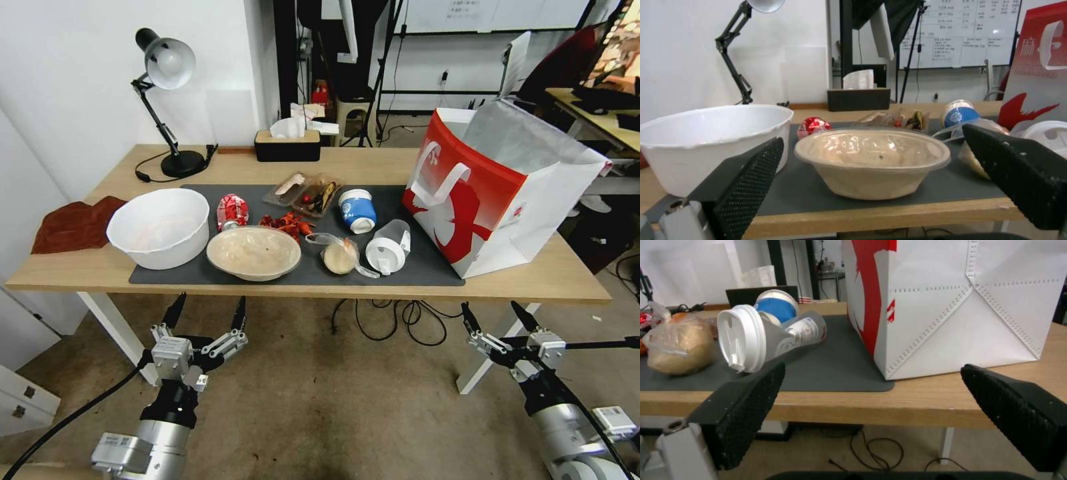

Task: Pick up the food delivery bag from the floor and place it on the table.

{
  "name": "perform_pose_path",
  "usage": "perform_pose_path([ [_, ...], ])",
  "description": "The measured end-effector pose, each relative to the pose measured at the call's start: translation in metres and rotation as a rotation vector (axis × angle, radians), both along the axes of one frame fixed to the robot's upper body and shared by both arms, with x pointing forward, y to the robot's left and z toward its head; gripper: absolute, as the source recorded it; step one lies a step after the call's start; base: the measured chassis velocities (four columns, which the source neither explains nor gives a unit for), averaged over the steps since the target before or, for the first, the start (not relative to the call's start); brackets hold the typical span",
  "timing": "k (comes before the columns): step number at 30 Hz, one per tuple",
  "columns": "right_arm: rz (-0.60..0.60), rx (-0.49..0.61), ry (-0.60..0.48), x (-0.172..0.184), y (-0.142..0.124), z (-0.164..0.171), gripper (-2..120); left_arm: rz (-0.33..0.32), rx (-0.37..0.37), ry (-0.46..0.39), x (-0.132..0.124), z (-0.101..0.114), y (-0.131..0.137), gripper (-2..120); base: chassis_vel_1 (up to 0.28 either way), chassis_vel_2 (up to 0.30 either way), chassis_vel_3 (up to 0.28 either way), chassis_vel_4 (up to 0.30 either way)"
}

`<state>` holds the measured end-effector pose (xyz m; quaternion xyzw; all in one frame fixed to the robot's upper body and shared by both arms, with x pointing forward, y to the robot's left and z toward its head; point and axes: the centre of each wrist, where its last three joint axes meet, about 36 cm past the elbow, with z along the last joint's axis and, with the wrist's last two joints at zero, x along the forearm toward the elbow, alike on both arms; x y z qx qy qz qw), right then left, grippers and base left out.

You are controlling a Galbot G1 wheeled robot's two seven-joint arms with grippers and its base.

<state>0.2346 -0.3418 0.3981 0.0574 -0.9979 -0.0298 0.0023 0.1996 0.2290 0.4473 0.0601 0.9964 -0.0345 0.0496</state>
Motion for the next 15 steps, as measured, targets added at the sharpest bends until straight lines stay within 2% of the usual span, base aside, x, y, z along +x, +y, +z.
perform_pose_path([
  [15,0.0,-0.001,-0.001,0.0001,-0.0002,0.0004,100,0.0,0.001,0.0,0.0,0.0,0.0,100,0.0,0.0,0.0,0.0],
])
